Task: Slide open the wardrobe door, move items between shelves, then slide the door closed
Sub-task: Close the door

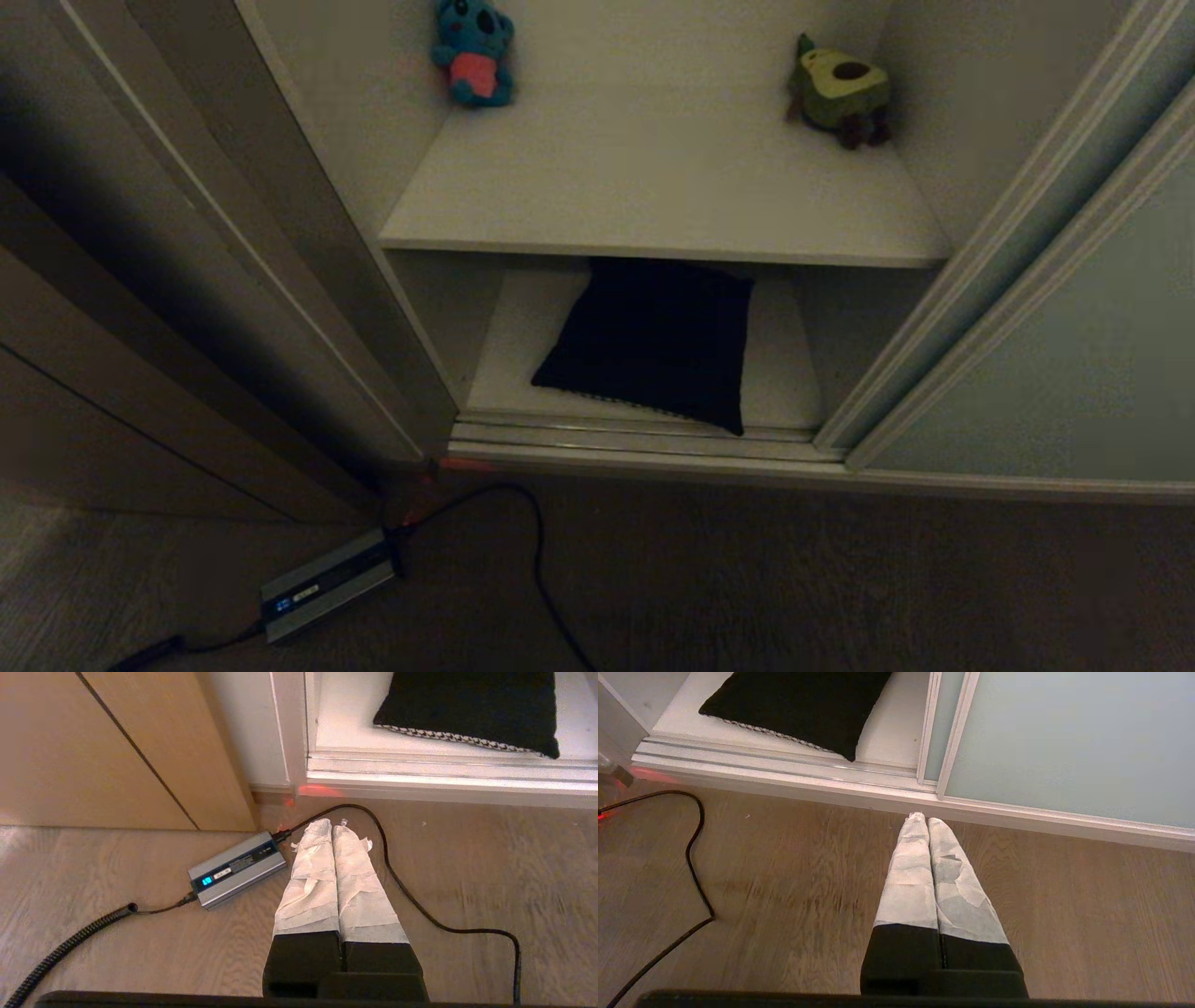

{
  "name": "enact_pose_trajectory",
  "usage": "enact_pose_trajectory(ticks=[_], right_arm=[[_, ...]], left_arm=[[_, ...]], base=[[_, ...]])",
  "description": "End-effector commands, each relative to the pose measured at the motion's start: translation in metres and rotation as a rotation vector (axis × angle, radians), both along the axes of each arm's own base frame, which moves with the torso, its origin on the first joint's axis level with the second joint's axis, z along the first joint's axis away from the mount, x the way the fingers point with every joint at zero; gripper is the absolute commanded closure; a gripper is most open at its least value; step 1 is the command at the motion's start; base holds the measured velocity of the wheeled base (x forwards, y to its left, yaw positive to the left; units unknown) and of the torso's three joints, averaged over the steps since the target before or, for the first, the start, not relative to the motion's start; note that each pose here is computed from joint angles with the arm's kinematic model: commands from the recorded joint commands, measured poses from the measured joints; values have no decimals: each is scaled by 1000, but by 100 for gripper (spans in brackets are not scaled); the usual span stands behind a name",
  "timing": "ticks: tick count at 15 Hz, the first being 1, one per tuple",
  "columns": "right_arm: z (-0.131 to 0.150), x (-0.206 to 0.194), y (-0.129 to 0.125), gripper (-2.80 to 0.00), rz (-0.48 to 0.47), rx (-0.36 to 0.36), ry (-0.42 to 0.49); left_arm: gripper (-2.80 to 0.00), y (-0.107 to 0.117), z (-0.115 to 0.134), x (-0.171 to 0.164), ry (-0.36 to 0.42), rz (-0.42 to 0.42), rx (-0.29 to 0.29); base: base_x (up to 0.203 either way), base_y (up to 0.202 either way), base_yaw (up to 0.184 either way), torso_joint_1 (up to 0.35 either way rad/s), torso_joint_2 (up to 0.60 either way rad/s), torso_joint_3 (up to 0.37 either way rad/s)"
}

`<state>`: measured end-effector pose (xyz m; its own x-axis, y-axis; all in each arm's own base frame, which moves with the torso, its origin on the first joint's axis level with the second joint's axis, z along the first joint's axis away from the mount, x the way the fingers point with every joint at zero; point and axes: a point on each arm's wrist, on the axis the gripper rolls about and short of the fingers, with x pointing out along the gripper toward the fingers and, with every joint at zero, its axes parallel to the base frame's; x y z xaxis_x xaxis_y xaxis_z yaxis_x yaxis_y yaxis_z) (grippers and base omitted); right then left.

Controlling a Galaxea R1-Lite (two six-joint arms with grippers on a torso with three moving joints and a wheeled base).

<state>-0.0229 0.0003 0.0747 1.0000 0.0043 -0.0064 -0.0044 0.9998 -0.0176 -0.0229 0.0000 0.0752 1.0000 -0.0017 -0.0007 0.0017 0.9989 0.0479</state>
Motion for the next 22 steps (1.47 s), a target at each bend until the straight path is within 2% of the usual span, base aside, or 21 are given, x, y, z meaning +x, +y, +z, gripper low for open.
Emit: enact_pose_trajectory(ticks=[1,12,14,15,18,20,22], right_arm=[[-1,0,0,0,0,-1,4],[-1,0,0,0,0,4,6],[8,-3,0,0,-13,-1,-17],[22,-7,0,0,-21,0,-35],[90,-37,-1,0,-33,2,-78],[135,-51,-1,0,-41,1,-33],[173,-44,-1,0,-69,-1,50]], left_arm=[[0,0,0,0,1,-1,-3],[0,0,0,0,-1,-1,-19],[0,0,0,0,0,-3,-19],[0,0,0,0,0,-3,-19],[0,0,0,0,0,-3,-19],[0,0,0,0,0,-3,-19],[0,0,0,0,1,-3,-19]], base=[[0,0,0,0,0,0],[0,0,0,0,0,0],[0,0,0,0,0,0],[0,0,0,0,0,0],[0,0,0,0,0,0],[0,0,0,0,0,0],[0,0,0,0,0,0]])
